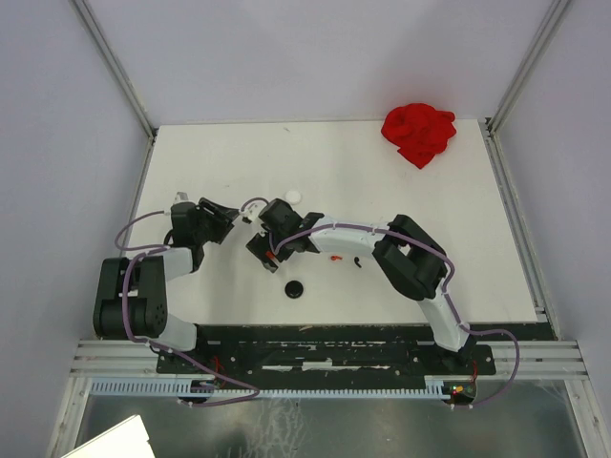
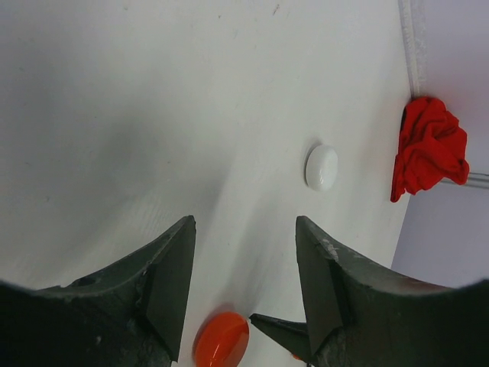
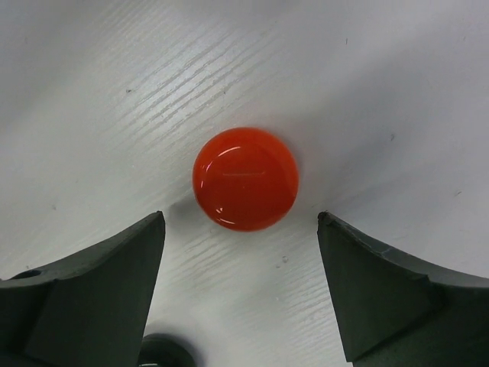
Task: Insert the wireless bluetooth earbuds into the charging case
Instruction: Pick up the charging case at the center of the board.
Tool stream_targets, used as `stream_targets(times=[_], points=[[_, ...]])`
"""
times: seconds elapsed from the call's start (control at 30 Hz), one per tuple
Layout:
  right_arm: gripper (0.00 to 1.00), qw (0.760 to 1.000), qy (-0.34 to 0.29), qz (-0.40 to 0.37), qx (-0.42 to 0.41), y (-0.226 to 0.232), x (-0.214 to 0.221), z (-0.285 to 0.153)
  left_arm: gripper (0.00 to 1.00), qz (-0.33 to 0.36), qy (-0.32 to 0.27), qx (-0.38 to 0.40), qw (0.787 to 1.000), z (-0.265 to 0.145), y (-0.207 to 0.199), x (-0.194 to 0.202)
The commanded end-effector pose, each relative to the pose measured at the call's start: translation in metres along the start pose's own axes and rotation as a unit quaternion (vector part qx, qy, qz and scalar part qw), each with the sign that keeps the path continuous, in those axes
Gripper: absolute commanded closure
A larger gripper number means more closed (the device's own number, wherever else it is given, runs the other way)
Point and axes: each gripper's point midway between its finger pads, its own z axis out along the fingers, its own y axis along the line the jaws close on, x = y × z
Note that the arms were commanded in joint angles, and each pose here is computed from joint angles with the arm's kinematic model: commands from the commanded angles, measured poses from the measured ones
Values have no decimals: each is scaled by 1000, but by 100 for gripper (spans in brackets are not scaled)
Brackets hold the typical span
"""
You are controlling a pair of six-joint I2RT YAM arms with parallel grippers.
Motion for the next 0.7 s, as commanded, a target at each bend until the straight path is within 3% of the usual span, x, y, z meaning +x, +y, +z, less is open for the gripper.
stream_targets(times=[0.0,0.3,0.67], points=[[12,1000,-15,-19,10,1,-18,3,39,24,-15,35,999,-8,-12,-10],[20,999,-6,-31,22,1,-16,12,40,15,-13,36,999,-11,-5,-12],[44,999,3,-34,42,-5,-9,17,41,11,-4,42,999,-11,-2,-11]])
